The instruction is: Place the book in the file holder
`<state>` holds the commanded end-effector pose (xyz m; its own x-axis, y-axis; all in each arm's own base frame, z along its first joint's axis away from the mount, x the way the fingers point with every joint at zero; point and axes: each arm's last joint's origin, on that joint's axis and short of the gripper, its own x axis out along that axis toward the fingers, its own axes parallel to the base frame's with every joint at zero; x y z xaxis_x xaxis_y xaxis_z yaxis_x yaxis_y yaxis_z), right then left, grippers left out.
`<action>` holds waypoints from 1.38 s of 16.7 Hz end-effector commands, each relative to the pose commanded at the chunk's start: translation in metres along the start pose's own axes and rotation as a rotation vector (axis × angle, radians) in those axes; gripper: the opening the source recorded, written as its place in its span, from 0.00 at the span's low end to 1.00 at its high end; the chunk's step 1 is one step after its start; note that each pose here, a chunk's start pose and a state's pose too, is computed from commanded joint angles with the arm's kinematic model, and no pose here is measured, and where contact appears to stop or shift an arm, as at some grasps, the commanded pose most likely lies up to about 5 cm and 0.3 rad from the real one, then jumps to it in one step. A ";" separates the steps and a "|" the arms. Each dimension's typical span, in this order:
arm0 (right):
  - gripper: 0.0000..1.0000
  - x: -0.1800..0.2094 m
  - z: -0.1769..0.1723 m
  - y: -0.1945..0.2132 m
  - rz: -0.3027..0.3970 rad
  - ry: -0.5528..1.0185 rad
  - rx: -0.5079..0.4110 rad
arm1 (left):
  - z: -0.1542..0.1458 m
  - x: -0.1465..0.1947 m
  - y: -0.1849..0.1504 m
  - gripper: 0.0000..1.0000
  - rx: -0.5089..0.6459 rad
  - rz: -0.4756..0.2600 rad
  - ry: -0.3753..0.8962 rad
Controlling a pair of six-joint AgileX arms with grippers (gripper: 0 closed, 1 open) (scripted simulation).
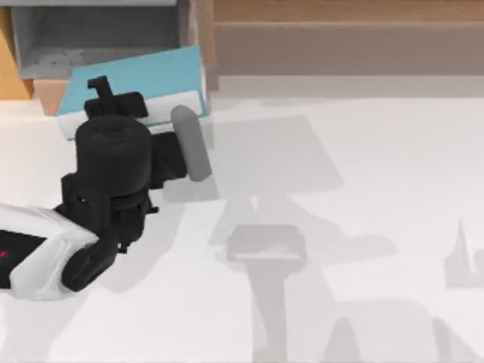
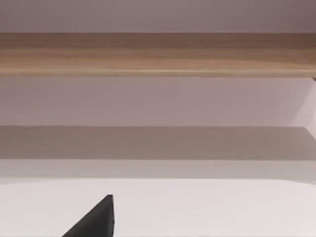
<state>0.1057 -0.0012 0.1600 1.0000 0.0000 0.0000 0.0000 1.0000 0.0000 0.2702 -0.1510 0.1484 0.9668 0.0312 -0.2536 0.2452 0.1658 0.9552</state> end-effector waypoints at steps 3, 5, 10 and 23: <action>1.00 0.000 0.000 0.000 0.000 0.000 0.000 | -0.033 0.023 0.016 0.00 0.083 -0.002 -0.009; 1.00 0.000 0.000 0.000 0.000 0.000 0.000 | -0.048 0.041 0.027 0.00 0.122 0.000 -0.029; 1.00 0.000 0.000 0.000 0.000 0.000 0.000 | -0.070 0.071 0.035 0.00 0.172 -0.019 -0.061; 1.00 0.000 0.000 0.000 0.000 0.000 0.000 | -0.069 0.099 0.038 0.00 0.171 -0.015 -0.061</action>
<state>0.1057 -0.0012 0.1600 1.0000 0.0000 0.0000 0.0000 1.0000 0.0000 0.3701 -0.0739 0.1494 0.9641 -0.0306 -0.2636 0.2636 -0.0045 0.9646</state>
